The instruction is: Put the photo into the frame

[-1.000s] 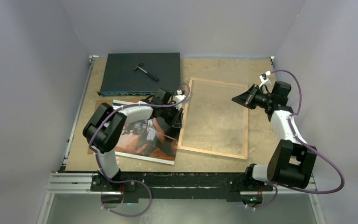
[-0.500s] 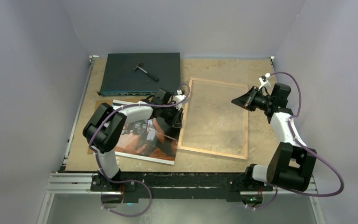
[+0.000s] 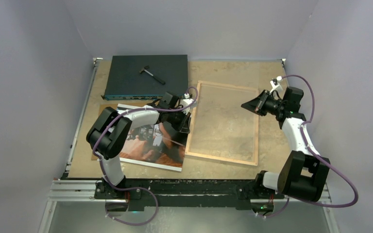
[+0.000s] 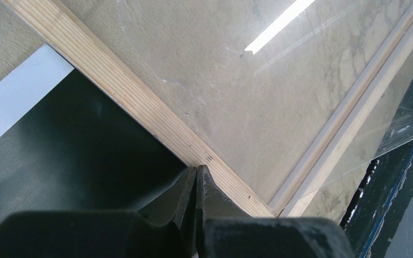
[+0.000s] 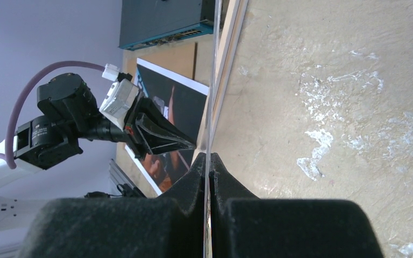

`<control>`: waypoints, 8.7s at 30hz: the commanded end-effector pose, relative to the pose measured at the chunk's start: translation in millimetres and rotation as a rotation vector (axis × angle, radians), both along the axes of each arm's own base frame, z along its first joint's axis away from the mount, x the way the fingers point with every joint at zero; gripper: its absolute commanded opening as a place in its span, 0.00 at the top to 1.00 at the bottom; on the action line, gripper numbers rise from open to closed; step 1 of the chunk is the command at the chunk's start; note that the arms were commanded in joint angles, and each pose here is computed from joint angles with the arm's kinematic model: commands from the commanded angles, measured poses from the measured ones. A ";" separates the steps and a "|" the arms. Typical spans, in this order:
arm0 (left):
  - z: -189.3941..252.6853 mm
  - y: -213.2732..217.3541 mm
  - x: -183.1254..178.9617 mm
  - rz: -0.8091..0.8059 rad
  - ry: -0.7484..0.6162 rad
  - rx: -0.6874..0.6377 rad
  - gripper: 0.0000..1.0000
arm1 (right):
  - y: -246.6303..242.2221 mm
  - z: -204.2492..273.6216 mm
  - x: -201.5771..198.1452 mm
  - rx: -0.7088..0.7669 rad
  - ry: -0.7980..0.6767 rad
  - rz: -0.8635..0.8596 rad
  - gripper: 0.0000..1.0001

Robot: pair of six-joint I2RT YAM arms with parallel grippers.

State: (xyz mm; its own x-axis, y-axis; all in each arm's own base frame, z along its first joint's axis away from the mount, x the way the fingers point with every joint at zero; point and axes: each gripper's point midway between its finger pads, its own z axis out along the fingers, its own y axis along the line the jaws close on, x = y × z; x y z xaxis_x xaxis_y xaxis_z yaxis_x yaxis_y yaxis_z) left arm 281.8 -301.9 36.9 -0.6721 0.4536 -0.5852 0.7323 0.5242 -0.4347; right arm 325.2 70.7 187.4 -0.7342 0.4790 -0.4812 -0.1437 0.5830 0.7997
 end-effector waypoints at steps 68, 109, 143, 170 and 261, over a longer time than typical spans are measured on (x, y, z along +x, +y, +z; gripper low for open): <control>4.6 -8.4 8.8 -0.014 -0.036 -0.010 1.00 | -5.5 -44.7 16.3 -0.012 0.097 0.026 1.00; -0.5 -10.6 6.1 -0.018 -0.026 -0.008 1.00 | 52.6 25.5 -2.3 0.210 0.043 0.024 1.00; 4.7 -9.6 4.5 -0.019 -0.032 -0.015 1.00 | 5.0 -43.3 2.9 0.045 0.186 -0.132 1.00; 3.7 -11.0 3.9 -0.023 -0.026 -0.017 1.00 | -3.5 -57.0 -15.0 0.000 0.244 -0.098 1.00; 1.4 -10.2 6.0 -0.037 -0.040 -0.009 1.00 | -17.1 -43.4 -2.4 -0.127 0.134 -0.074 1.00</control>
